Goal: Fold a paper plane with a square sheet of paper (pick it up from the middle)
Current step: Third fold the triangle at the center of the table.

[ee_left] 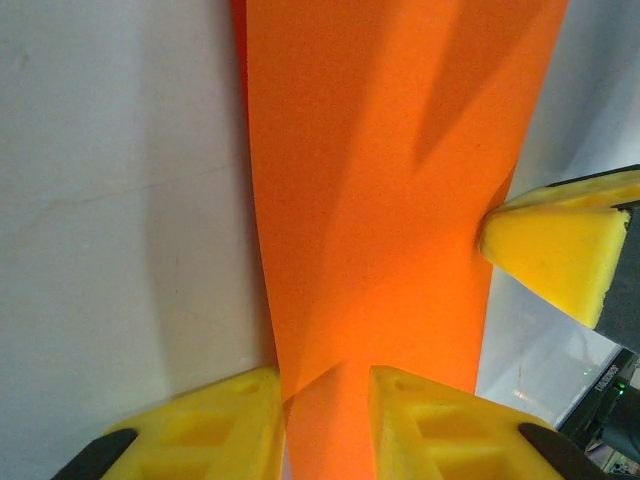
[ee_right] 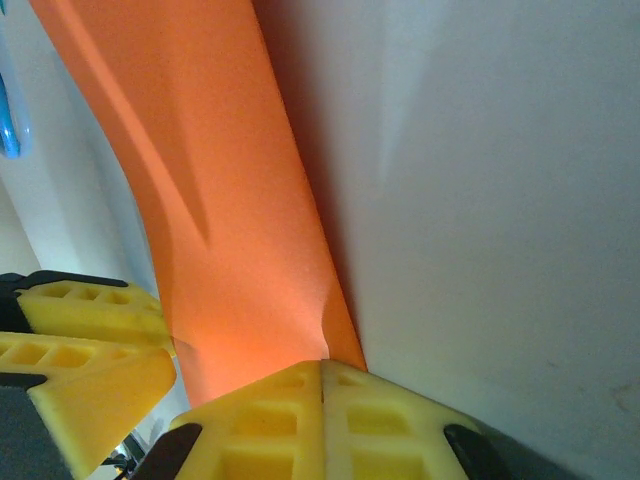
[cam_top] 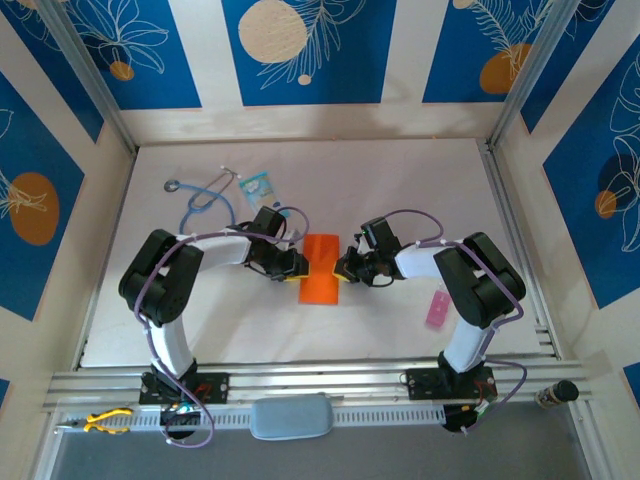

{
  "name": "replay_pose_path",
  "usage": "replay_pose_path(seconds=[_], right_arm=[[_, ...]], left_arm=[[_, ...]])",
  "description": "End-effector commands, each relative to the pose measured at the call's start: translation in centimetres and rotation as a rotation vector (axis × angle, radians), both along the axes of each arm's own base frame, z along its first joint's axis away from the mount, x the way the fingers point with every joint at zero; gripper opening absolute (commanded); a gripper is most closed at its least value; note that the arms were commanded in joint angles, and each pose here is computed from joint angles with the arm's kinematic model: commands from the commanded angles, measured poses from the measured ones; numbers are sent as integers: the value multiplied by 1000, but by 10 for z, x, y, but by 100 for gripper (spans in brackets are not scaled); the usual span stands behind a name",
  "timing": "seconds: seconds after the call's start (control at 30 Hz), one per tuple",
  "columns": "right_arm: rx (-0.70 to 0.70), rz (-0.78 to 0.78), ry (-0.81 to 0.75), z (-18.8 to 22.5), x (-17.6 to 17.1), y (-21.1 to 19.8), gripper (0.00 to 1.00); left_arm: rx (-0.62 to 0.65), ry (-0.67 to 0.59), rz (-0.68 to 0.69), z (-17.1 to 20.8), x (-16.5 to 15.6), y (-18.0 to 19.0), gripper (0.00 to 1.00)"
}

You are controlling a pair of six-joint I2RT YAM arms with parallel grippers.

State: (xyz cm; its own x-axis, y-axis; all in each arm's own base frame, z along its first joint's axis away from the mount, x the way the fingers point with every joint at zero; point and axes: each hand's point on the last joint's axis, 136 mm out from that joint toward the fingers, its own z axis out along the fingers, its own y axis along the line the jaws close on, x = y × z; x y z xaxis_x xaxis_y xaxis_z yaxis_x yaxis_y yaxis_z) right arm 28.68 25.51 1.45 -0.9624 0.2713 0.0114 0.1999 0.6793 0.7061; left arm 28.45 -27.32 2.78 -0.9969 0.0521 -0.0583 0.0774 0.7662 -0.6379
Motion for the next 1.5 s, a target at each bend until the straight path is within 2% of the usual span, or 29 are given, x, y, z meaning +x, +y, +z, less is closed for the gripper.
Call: replay_pose_path(seconds=[0.0, 0.2, 0.43, 0.6, 0.8, 1.0, 1.07, 1.2, 1.3, 1.33, 1.47], right_arm=[[-74, -9, 104, -27, -17, -11, 2], [-70, -3, 98, -26, -17, -10, 3], [-71, 25, 50, -13, -12, -7, 9], [-104, 55, -30, 8, -9, -7, 21], [-158, 109, -155, 33, -12, -6, 40], [-286, 215, -386, 58, -21, 5, 40], [-343, 273, -515, 64, -26, 13, 40], [-364, 420, -801, 77, -41, 36, 41], [-437, 498, -1013, 84, -51, 51, 50], [-474, 518, -1055, 84, -52, 54, 53], [-589, 643, -1111, 73, -58, 70, 54]], left_arm=[[5, -5, 7, 4, 2, 2, 25], [58, -19, 25, 3, 3, 11, 17], [47, -39, 47, 11, 4, 12, 8], [18, -48, 74, 21, 4, 11, 2], [-18, -37, 116, 26, -1, 11, 0], [-30, -19, 181, 32, -3, 16, 0], [-34, -8, 196, 34, -4, 16, 0], [-56, 10, 210, 35, -4, 14, 0], [-69, 14, 214, 37, -3, 12, 0], [-73, 9, 214, 38, -1, 12, 0], [-76, 4, 209, 40, 0, 11, 0]])
